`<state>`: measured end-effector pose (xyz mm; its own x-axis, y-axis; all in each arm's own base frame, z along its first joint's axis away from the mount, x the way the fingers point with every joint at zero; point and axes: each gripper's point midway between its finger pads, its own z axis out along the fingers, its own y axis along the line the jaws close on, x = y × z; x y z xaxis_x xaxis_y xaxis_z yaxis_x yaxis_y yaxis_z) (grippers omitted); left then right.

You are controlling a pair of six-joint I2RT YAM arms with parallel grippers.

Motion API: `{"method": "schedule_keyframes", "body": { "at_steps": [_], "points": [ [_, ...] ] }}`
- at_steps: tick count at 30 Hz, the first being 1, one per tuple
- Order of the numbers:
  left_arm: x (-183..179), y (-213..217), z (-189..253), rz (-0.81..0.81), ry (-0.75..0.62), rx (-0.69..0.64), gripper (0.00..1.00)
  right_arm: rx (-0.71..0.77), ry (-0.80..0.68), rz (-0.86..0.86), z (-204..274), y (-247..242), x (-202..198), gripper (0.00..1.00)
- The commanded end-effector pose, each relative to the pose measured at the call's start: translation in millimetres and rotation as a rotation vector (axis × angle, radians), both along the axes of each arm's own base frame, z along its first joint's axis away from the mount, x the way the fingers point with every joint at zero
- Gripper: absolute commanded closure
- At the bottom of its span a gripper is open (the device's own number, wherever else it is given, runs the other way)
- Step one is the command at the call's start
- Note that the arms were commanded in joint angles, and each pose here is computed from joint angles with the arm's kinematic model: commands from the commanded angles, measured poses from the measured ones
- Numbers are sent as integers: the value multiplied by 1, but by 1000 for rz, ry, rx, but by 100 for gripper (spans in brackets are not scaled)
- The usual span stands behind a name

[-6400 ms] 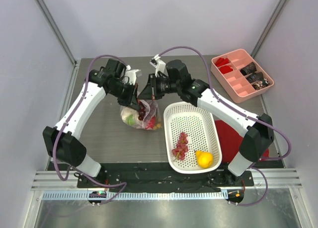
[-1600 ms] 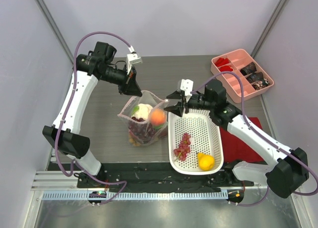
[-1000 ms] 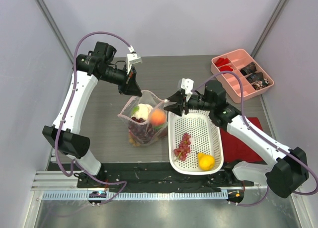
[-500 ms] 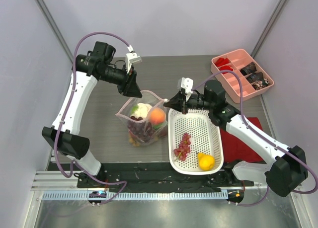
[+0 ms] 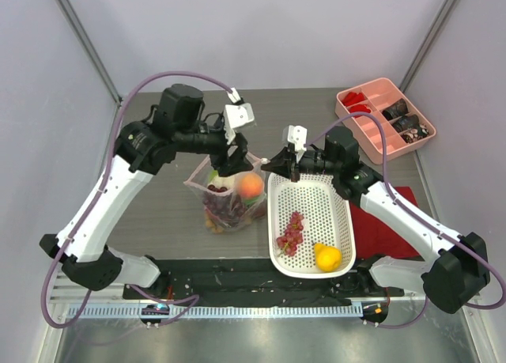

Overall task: Place the food in the zip-top bag and seal the zipper
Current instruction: Zip the zipper food storage bag at the center of the board.

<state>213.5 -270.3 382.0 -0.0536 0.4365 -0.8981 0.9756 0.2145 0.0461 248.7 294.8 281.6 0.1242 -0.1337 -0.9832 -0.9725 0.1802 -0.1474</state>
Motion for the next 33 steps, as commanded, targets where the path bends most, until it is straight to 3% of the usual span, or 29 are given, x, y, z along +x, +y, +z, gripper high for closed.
{"method": "schedule_keyframes", "body": {
  "at_steps": [1, 14, 17, 21, 33],
  "points": [
    [29, -13, -24, 74, -141, 92, 34, 47, -105, 8, 35, -2, -2, 99],
    [37, -46, -47, -8, -262, 133, 50, 56, -116, 11, 39, -2, -3, 99],
    [37, -49, -54, -25, -250, 143, 57, 61, -117, 7, 40, -1, -2, 99],
    [32, -49, -61, -54, -226, 166, 77, 62, -120, -5, 41, -3, -1, 99],
    [21, -33, -70, -55, -160, 196, 98, 74, -117, -42, 40, -5, 4, 99]
  ]
}}
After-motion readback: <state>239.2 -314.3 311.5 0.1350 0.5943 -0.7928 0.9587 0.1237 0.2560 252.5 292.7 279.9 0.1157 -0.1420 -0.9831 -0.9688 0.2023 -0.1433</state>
